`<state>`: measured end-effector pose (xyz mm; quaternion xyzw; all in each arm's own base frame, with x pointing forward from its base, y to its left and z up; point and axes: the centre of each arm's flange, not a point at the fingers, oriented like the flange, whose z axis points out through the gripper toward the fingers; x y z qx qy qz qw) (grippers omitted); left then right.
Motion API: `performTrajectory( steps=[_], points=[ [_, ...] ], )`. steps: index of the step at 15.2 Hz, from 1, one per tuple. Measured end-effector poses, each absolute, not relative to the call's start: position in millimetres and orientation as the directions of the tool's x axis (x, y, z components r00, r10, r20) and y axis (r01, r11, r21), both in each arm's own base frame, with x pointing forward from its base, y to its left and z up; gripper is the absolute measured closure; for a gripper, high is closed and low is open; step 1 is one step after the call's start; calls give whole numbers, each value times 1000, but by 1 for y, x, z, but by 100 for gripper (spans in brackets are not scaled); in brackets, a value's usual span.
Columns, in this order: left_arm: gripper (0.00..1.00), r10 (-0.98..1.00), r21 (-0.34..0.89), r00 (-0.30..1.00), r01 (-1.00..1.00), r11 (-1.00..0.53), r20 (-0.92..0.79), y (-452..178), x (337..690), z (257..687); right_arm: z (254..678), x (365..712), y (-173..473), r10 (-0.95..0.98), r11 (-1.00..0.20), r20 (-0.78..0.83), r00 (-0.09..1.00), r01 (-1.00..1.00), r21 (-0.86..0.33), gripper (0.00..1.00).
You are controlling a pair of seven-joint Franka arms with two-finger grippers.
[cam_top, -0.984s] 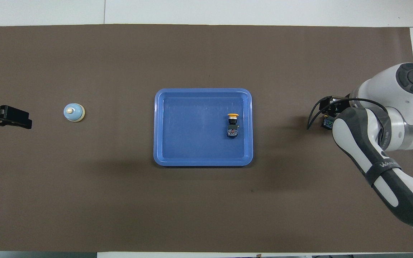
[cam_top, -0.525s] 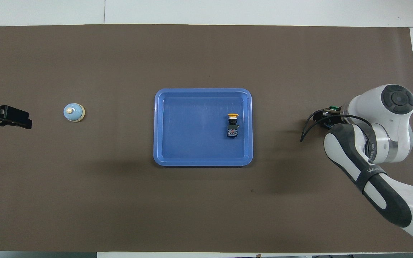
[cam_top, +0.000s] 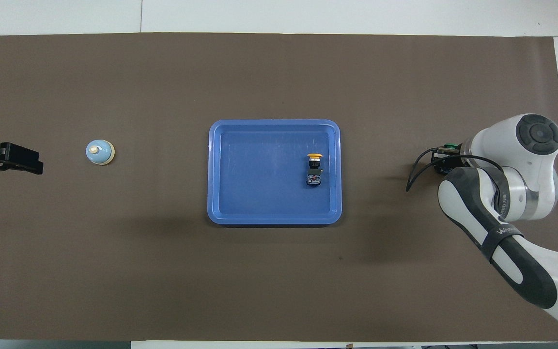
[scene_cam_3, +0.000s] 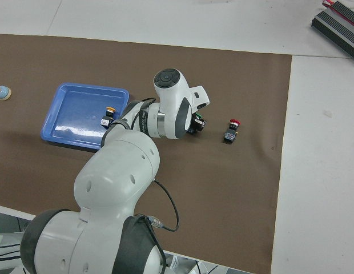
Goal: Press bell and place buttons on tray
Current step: 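Carry the green button into the tray beside the yellow one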
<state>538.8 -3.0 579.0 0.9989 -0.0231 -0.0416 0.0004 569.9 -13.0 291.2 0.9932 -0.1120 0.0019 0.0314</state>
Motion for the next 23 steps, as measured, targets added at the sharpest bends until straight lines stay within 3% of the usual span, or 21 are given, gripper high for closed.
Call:
performTrajectory(
  steps=[6,11,16,23],
  points=[
    [0,-46,3,995,-46,-999,-83,-3,539,579,372,600,87,-151,-986,-18,988,-149,69,59],
    [0,-46,3,995,-46,-999,-83,-3,539,579,415,594,196,-98,-995,-40,994,-98,21,59],
    [0,-46,3,995,-46,-999,-83,-3,539,579,415,569,294,-141,-990,-51,989,-142,-8,59],
    [0,-46,3,995,-46,-999,-83,-3,539,579,359,554,372,-140,-990,-45,989,-140,-6,59]
  ],
)
